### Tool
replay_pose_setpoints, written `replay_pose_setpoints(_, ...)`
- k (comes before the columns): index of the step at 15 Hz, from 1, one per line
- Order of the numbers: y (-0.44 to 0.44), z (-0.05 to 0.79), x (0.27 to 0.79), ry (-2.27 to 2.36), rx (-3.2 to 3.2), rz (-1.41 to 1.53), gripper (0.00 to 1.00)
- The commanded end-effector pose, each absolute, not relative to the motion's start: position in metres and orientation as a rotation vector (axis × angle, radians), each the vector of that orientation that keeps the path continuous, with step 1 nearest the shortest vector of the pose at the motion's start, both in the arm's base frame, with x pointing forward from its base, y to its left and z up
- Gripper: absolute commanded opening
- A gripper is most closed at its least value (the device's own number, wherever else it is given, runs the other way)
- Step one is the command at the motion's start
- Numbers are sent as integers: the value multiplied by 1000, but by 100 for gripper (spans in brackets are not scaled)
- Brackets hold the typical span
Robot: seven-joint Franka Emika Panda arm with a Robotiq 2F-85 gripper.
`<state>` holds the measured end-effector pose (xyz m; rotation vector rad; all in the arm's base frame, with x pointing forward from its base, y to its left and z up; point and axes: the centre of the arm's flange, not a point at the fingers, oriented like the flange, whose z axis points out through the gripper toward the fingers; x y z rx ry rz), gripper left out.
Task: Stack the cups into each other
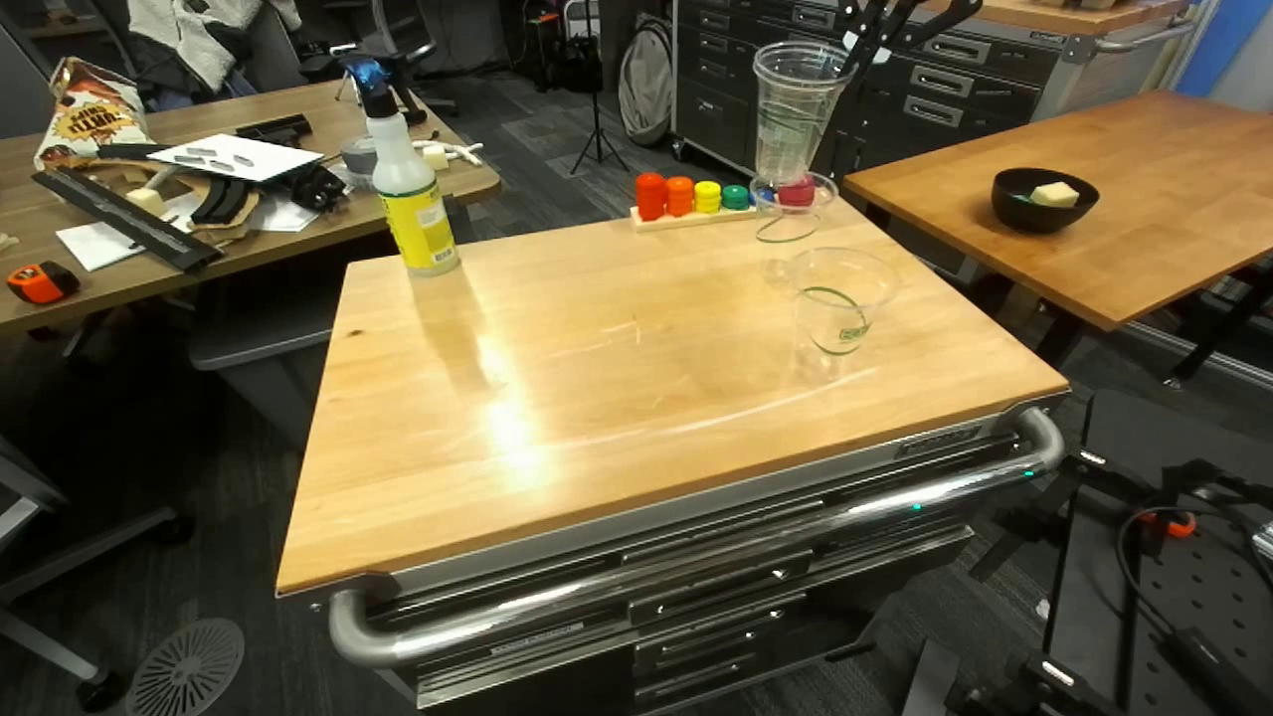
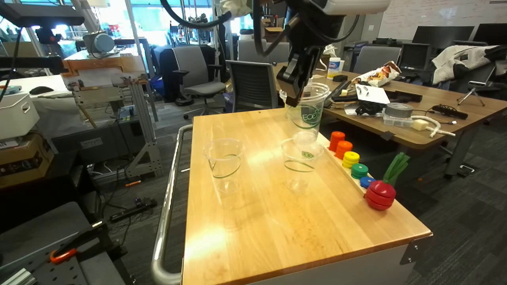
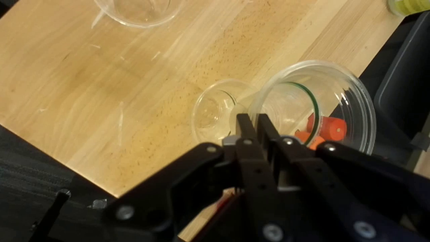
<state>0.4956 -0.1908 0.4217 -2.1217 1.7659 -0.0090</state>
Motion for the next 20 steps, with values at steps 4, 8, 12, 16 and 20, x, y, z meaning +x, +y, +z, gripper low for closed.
replay_pose_setpoints(4, -192, 409, 496, 1714, -2162, -3, 2)
replay_pose_setpoints(8, -194, 400, 500, 1697, -2184, 28, 2)
replay_pose_setpoints(12, -194, 382, 502, 1694, -2227, 41, 25)
replay_pose_setpoints(16, -198, 371, 498, 1708, -2294, 48, 56)
replay_pose_setpoints(20, -199, 372, 497, 1714, -2342, 49, 88)
